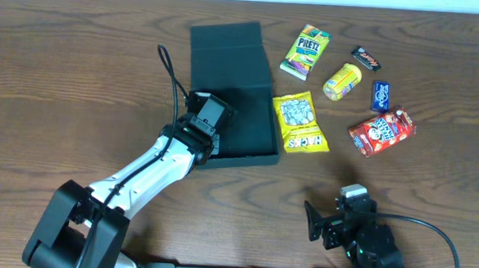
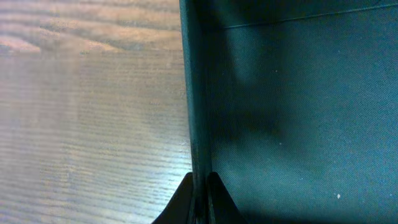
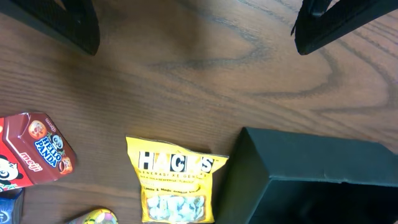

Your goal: Pack container

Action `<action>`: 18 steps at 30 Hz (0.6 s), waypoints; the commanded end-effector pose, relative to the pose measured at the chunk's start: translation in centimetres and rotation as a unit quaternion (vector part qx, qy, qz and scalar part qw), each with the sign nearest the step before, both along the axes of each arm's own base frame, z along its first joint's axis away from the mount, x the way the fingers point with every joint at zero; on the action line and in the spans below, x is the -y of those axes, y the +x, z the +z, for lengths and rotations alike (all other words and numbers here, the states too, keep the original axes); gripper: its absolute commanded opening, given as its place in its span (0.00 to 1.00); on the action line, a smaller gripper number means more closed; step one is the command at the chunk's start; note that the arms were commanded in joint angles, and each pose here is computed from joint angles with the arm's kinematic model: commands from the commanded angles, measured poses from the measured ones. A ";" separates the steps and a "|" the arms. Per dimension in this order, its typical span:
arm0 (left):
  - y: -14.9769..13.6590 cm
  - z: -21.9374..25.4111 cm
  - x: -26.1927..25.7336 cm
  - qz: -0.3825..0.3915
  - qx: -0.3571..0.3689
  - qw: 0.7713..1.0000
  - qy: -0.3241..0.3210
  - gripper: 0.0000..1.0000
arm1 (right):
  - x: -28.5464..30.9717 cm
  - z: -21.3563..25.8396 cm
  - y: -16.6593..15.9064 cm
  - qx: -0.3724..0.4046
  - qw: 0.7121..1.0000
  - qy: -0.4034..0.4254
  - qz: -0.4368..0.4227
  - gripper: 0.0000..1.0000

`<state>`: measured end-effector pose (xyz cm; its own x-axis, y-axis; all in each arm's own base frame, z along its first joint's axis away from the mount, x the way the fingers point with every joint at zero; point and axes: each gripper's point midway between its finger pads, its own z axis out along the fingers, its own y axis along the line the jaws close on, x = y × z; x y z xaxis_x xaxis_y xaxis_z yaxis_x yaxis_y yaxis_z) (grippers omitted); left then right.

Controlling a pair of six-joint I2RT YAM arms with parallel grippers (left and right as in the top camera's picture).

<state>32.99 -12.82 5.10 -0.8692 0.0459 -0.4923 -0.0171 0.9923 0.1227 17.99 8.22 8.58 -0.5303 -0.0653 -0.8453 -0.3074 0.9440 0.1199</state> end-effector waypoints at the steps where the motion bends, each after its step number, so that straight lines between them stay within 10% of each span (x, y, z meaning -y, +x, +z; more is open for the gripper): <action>1: 1.0 0.7 -0.5 -0.037 0.014 0.998 0.044 0.06 | 0.1 -0.1 0.1 0.005 1.000 -0.010 0.002 0.99; 18: 3.0 1.9 0.5 -0.085 0.056 0.993 0.059 0.06 | 0.1 -0.1 0.1 0.005 1.000 -0.010 0.002 0.99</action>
